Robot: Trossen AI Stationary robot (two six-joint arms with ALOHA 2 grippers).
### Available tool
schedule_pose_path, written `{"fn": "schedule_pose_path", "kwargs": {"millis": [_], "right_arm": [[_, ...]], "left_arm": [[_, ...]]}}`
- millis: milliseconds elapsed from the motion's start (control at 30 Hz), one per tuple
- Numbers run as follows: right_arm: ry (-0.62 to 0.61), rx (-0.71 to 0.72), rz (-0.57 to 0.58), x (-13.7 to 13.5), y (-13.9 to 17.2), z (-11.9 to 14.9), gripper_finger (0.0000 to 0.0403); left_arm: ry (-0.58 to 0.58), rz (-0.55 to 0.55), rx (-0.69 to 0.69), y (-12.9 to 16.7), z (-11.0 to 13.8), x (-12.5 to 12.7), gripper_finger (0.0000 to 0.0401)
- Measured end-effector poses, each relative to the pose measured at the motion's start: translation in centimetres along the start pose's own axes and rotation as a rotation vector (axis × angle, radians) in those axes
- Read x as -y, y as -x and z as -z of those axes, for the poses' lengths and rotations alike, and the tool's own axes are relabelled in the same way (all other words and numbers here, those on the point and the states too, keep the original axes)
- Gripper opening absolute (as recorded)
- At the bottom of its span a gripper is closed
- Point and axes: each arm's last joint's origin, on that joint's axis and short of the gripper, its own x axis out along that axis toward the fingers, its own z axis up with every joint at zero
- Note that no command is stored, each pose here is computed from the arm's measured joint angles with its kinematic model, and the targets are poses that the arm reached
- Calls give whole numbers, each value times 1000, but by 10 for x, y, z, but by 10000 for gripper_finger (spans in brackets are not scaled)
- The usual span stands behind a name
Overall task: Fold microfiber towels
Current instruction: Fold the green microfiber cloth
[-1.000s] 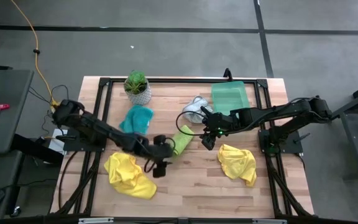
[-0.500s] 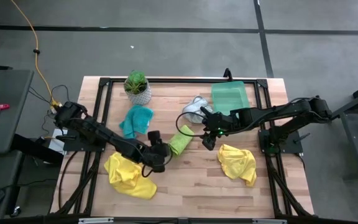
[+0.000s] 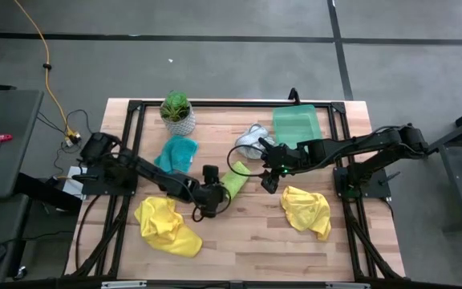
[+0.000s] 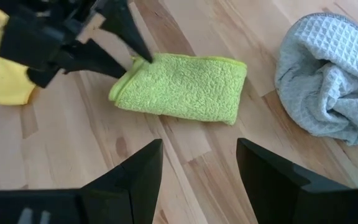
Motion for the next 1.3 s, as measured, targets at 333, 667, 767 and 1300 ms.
{"fn": "schedule_pose_path", "kwargs": {"millis": [333, 667, 767, 1300], "right_arm": [[-4, 0, -1, 0, 0, 0, 197], [-22, -1, 0, 0, 0, 0, 197], [-23, -1, 1, 0, 0, 0, 197], [-23, 5, 9, 0, 0, 0, 197]], "left_arm": [[-37, -24, -47, -11, 5, -19, 184], [-57, 13, -74, -4, 7, -14, 184], [-52, 33, -74, -5, 7, -12, 184], [-33, 18, -120, -14, 13, -25, 160]]}}
